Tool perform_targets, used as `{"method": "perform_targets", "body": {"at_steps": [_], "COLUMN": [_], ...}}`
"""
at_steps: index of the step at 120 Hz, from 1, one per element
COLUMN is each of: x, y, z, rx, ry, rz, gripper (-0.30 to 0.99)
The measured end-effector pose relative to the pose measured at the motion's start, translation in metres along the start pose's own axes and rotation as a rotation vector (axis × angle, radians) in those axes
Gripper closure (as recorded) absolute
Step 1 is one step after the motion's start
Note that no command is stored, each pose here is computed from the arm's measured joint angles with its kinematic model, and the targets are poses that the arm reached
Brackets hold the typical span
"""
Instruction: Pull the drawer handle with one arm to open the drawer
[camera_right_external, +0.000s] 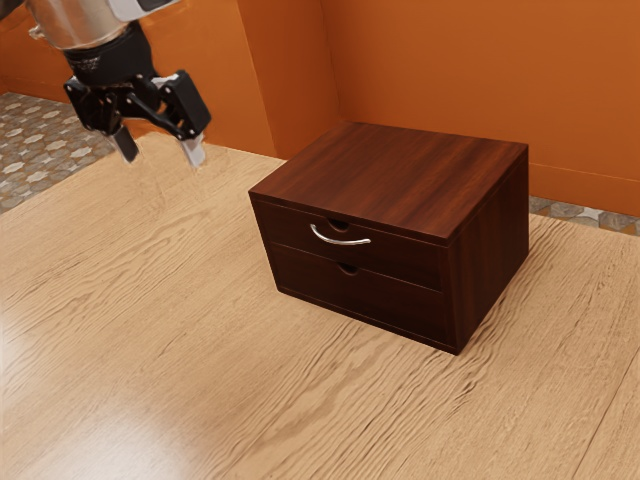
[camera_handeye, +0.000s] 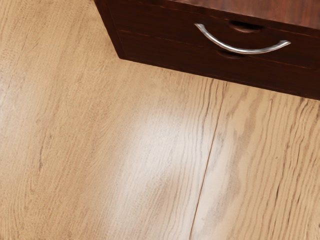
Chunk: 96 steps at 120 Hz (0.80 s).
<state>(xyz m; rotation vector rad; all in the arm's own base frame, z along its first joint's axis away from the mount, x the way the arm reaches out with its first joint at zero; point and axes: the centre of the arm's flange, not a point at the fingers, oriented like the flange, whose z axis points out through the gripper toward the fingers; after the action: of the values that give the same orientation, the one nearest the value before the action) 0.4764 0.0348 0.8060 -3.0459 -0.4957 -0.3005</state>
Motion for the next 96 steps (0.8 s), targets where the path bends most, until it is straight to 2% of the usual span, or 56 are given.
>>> {"method": "perform_targets", "body": {"at_steps": [11, 32, 48, 54, 67, 79, 96], "x": [-0.007, 0.016, 0.021, 0.022, -0.005, -0.01, -0.009], "y": [0.019, 0.066, 0.082, 0.083, 0.062, 0.041, 0.042], "z": [-0.016, 0.03, 0.042, 0.051, 0.102, 0.143, 0.16], "rx": [-0.025, -0.025, -0.039, -0.037, -0.034, -0.077, -0.16], "ry": [0.022, -0.031, -0.021, -0.023, -0.053, -0.045, 0.013], "rz": [-0.137, -0.366, -0.522, -0.581, -0.718, -0.855, -0.963], "gripper": [0.0, 0.0, 0.0, 0.0, 0.0, 0.0, 0.0]}}
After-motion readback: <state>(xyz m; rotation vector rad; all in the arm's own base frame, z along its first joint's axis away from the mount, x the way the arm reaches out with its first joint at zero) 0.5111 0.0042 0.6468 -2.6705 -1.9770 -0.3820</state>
